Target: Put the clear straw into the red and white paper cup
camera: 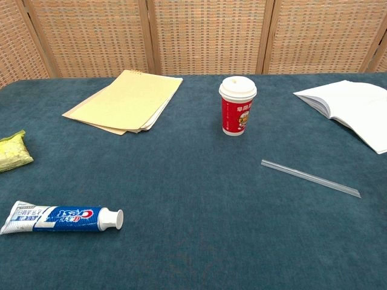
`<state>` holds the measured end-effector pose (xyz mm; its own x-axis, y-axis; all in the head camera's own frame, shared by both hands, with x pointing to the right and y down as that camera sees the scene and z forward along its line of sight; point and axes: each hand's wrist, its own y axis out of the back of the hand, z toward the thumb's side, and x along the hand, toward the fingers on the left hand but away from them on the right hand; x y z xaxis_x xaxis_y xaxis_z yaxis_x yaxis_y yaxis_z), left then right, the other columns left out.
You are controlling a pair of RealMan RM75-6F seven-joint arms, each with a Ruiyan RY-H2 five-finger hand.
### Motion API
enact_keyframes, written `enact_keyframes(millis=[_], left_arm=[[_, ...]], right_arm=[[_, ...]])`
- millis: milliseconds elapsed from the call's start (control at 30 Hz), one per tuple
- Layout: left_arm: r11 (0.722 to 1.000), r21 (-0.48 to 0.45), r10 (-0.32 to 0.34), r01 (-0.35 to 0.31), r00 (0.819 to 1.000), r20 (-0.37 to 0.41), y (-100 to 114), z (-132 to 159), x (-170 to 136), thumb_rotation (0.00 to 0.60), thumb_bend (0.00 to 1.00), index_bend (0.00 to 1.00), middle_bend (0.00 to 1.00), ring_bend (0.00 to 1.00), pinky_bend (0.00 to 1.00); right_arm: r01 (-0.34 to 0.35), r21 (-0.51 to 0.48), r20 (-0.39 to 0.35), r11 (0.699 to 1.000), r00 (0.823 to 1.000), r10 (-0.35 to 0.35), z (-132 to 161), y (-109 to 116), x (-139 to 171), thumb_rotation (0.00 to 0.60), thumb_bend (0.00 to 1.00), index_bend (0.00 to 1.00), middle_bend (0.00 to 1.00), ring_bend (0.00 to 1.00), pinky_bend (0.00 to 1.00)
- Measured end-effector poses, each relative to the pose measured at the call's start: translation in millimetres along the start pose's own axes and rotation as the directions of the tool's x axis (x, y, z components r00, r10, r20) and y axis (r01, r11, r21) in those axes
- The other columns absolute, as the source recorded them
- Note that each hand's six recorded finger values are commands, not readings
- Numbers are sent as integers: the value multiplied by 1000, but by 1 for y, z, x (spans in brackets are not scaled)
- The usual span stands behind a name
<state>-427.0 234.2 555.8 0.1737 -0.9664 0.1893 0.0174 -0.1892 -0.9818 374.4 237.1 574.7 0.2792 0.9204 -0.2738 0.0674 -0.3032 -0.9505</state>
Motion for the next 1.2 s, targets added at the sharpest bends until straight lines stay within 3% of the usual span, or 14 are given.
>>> enact_keyframes(millis=[733, 967, 1200], left_arm=[[1000, -5, 1, -1, 1000, -6, 1, -1, 0, 600, 73, 0, 0, 0, 0], [1000, -18, -11, 10, 1000, -17, -2, -6, 2, 600, 73, 0, 0, 0, 0], [999, -25, -33, 32, 999, -29, -7, -10, 5, 600, 74, 0, 0, 0, 0]], right_arm=[[4, -10, -5, 1000, 1000, -4, 5, -4, -2, 600, 215, 170, 0, 0, 0], [12, -56, -15, 998, 1000, -13, 22, -6, -15, 600, 215, 302, 4, 0, 0], [25, -97, -66, 995, 997, -32, 63, -4, -46, 600, 215, 445, 82, 0, 0]])
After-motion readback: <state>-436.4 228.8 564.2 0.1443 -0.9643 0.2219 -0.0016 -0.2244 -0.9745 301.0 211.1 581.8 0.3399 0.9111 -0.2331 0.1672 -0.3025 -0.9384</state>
